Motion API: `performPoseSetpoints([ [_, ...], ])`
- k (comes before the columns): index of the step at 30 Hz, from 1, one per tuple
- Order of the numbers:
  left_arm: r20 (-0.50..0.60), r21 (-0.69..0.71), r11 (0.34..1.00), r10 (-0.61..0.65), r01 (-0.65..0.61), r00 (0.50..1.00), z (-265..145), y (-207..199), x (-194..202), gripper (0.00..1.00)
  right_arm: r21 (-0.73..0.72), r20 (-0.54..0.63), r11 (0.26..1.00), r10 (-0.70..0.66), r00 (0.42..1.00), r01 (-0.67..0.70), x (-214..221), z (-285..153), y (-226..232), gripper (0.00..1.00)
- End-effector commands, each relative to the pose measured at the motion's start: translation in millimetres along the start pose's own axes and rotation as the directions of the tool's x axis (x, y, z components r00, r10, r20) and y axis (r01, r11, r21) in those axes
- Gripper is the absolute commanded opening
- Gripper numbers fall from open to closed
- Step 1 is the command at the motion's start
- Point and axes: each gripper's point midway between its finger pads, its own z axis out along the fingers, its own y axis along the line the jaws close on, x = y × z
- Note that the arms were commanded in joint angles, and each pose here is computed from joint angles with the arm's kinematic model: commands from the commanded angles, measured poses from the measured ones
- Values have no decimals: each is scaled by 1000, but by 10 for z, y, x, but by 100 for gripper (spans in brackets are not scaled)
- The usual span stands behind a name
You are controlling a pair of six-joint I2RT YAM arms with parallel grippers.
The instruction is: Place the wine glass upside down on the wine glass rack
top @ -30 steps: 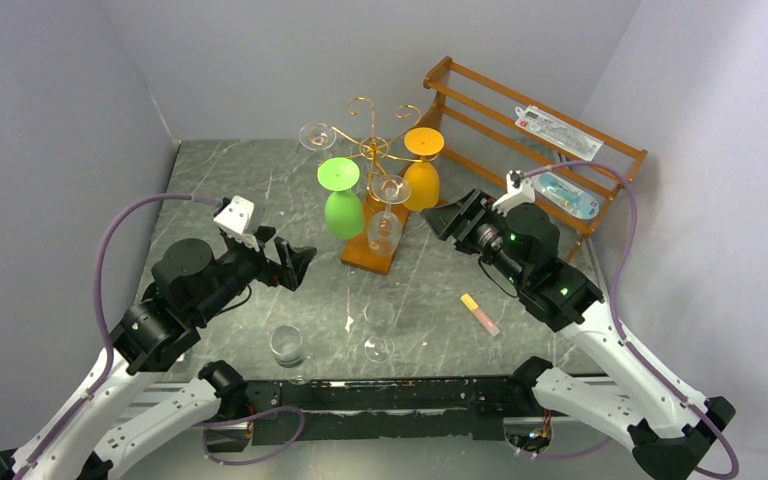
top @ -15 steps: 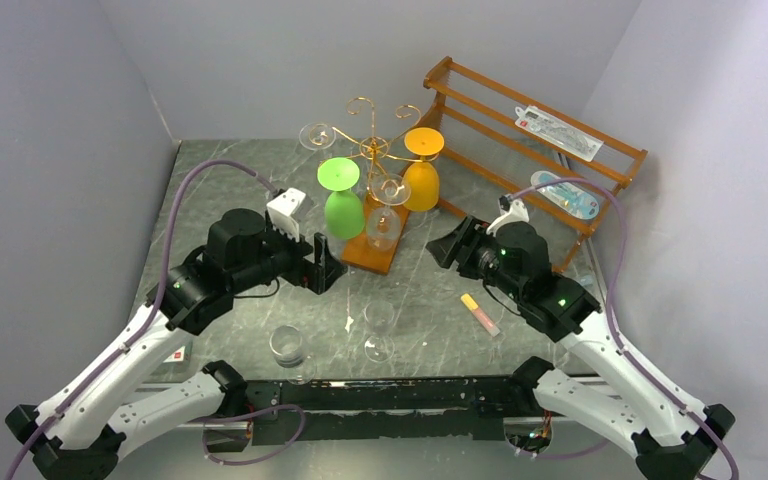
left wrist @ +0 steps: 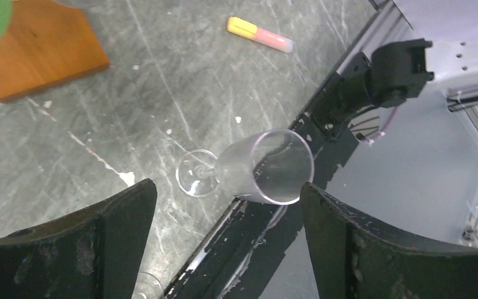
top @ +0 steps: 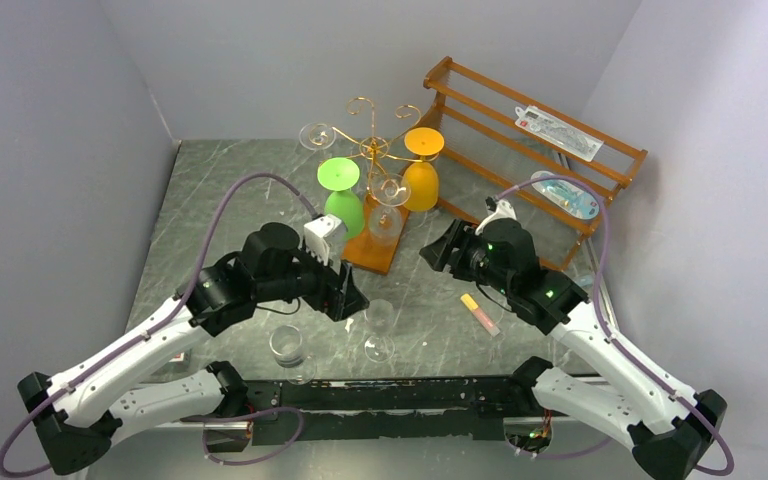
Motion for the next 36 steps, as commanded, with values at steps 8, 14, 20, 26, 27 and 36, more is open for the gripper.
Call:
performPoseSetpoints([
  [8,-97,93,995,51,-42,994,175,-218,186,69,37,-15,999,-10,1000,11,88,45,-135,68],
  [14,-117,67,996,59,-52,991,258,-323,238,59,26,4,1000,3,1000,-3,74,32,-130,67],
  [20,-204,-60,988,130,-145,970,264,-227,362,55,32,28,999,20,999,-21,33,-8,-141,66],
  [26,-224,-106,975,167,-194,960,204,-172,306,46,38,55,999,26,998,-28,-7,-47,-164,67],
  [27,-231,-106,975,168,-196,958,216,-170,315,45,40,55,999,29,998,-31,-6,-48,-169,67],
  [36,-305,-91,971,185,-222,934,298,-141,469,31,44,47,997,60,997,-62,43,-68,-198,67],
])
